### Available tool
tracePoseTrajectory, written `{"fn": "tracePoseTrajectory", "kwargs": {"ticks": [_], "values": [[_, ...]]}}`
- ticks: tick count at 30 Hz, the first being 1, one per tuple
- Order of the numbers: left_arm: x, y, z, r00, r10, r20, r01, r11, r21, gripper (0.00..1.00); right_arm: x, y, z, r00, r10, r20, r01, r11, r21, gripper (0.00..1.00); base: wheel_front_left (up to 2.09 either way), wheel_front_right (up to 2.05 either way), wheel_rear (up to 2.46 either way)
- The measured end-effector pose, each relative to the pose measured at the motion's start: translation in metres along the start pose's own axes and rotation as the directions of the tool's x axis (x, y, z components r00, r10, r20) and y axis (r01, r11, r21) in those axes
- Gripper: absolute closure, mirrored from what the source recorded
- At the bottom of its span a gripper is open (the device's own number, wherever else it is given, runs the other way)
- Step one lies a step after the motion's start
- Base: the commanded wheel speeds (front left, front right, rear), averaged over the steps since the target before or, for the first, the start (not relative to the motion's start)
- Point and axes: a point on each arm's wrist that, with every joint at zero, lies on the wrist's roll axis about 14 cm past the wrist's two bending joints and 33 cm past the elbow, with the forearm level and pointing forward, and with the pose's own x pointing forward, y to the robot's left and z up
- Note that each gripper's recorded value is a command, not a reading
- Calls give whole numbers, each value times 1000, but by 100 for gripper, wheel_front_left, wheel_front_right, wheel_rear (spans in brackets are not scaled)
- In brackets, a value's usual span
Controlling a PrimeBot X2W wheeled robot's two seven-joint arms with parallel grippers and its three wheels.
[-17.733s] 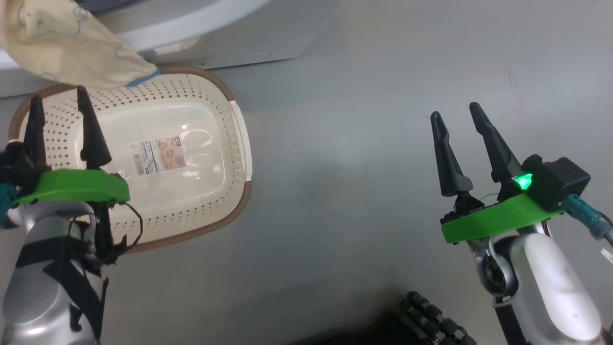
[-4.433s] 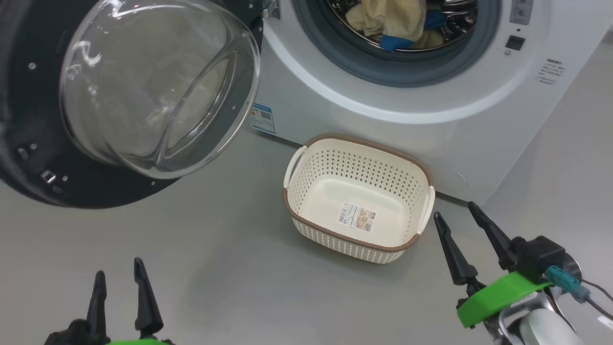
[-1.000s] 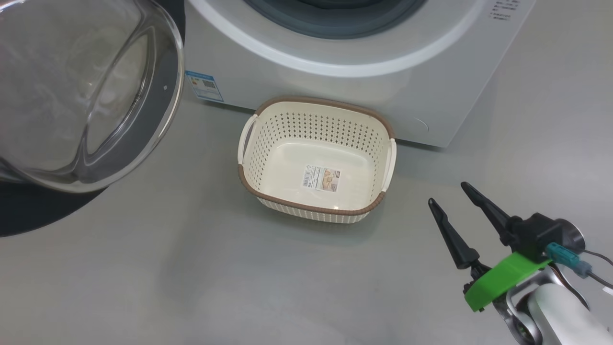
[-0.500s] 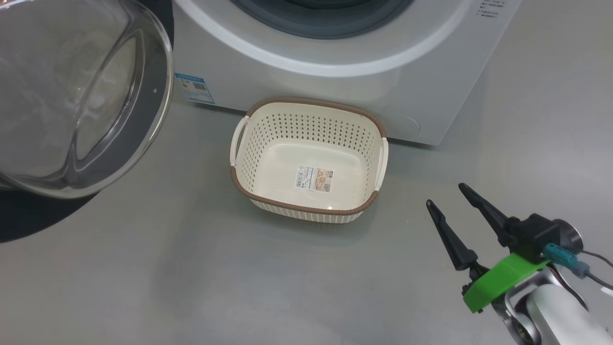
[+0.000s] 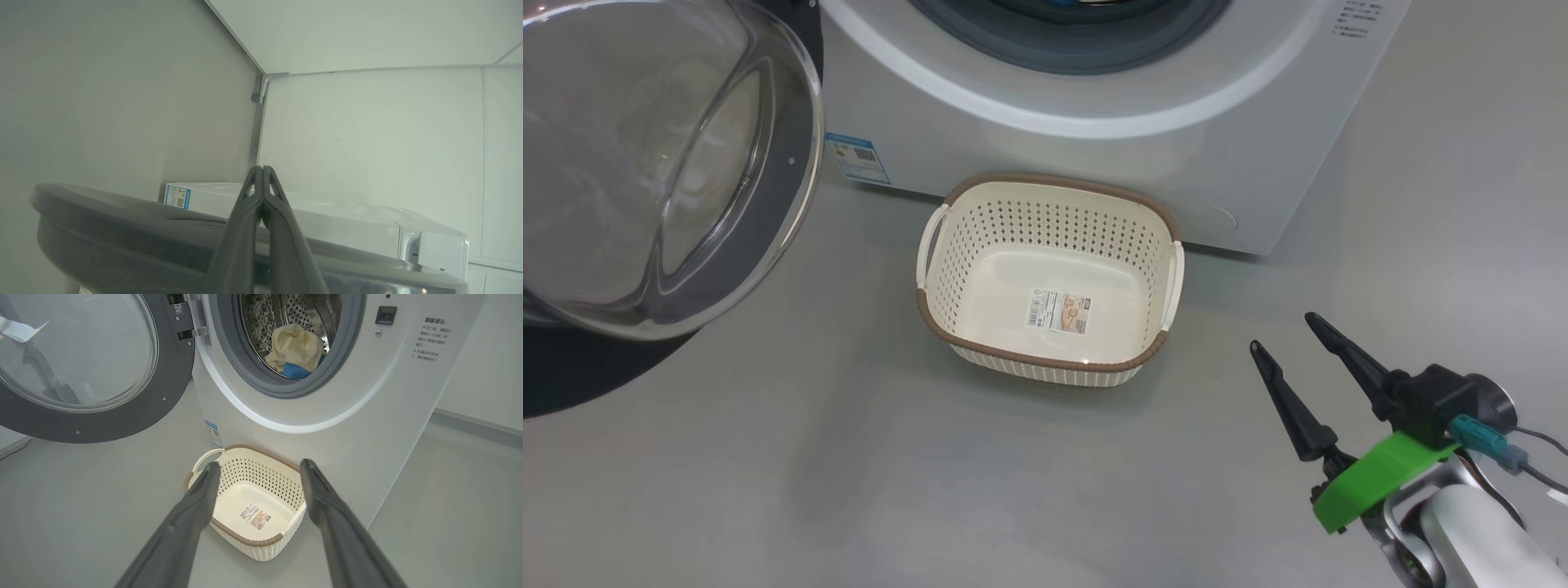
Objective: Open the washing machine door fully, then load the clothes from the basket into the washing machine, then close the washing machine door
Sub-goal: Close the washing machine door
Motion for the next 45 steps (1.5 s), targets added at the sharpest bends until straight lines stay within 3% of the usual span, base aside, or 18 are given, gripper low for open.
{"fn": "tracePoseTrajectory", "kwargs": {"ticks": [20,45], "values": [[-10,-9,-35,966,-6,-259,29,996,88,100,6,11,7,1000,13,24,-14,1000,19,0,0,0,0],[-30,-37,-72,912,-49,-408,138,972,192,100,21,32,12,998,37,56,-42,996,76,0,0,0,0]]}}
